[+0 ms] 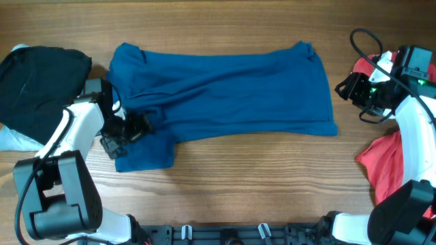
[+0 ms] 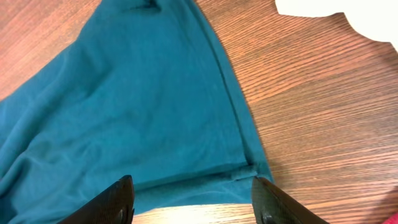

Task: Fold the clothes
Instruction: 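Grasp the near corners of the blue shirt with both grippers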

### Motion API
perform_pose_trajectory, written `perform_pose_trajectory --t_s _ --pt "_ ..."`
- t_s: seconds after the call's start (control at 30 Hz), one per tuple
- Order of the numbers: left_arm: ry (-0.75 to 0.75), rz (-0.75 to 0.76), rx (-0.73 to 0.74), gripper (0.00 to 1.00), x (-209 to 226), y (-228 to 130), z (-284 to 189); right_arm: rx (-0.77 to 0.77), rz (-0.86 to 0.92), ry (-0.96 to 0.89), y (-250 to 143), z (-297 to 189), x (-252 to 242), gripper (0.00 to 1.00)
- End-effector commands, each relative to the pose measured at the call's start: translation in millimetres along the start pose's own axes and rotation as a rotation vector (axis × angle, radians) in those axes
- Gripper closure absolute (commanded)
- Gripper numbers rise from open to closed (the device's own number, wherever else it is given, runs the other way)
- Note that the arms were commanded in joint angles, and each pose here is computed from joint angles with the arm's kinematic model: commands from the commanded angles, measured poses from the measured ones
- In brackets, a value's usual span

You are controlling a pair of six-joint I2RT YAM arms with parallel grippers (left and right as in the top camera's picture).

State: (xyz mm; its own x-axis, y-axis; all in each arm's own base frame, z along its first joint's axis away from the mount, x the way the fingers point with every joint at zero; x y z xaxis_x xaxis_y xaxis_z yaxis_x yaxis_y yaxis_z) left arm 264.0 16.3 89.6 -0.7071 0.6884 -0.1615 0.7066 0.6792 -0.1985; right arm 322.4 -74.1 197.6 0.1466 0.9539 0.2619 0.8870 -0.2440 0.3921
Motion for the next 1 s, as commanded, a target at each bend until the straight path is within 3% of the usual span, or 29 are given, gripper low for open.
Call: perform_pose_trajectory --t_s 0.0,0.13,0.23,0.43,0.53,0.6,0.73,0.87,0.93,0.97 --pt "0.160 0.015 -0.062 0.00 18 6 -2 0.012 -0.018 -0.031 -1 2 -4 0.39" --pt "0.124 0.029 -0.156 0.01 10 21 -2 0.028 -0.011 -0.030 -4 2 -4 0.39" --pt "0.094 0.045 -0.200 0.07 4 30 -2 0.034 -0.010 -0.030 -5 2 -4 0.38" --pt "0.117 0.041 -0.156 0.09 9 30 18 0.042 -0.007 -0.029 -7 2 -3 0.38" --pt "0.056 0.056 -0.095 0.12 0 23 27 0.042 -0.008 -0.029 -7 2 -3 0.38" --pt "0.047 0.082 -0.081 0.31 -7 18 29 0.043 -0.008 -0.029 -7 2 -3 0.38" --pt "0.058 0.156 -0.070 0.50 -22 4 34 0.045 -0.007 -0.029 -7 2 -3 0.37" --pt "0.062 0.223 -0.069 0.50 -35 -8 39 0.046 -0.006 -0.028 -7 2 -3 0.37" --pt "0.063 0.230 -0.069 0.59 -37 -10 39 0.051 -0.005 -0.028 -8 2 -3 0.37" --pt "0.064 0.230 -0.070 0.70 -36 -10 39 0.055 -0.005 -0.028 -9 2 -3 0.37"
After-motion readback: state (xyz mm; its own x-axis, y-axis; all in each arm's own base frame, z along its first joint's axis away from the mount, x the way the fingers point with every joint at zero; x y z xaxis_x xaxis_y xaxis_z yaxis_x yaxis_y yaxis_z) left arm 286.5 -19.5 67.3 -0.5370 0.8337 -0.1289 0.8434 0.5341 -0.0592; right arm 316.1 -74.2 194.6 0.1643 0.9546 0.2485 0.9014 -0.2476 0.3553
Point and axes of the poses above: each gripper's point midway between its finger pads, its own z axis out along the fingers, its own x axis along the line the jaws close on, y = z × x, the point moved 7 cm from there along -z, back along the fingers, and after that the axes turned 13 degrees about -z, right-handed, at the moved point
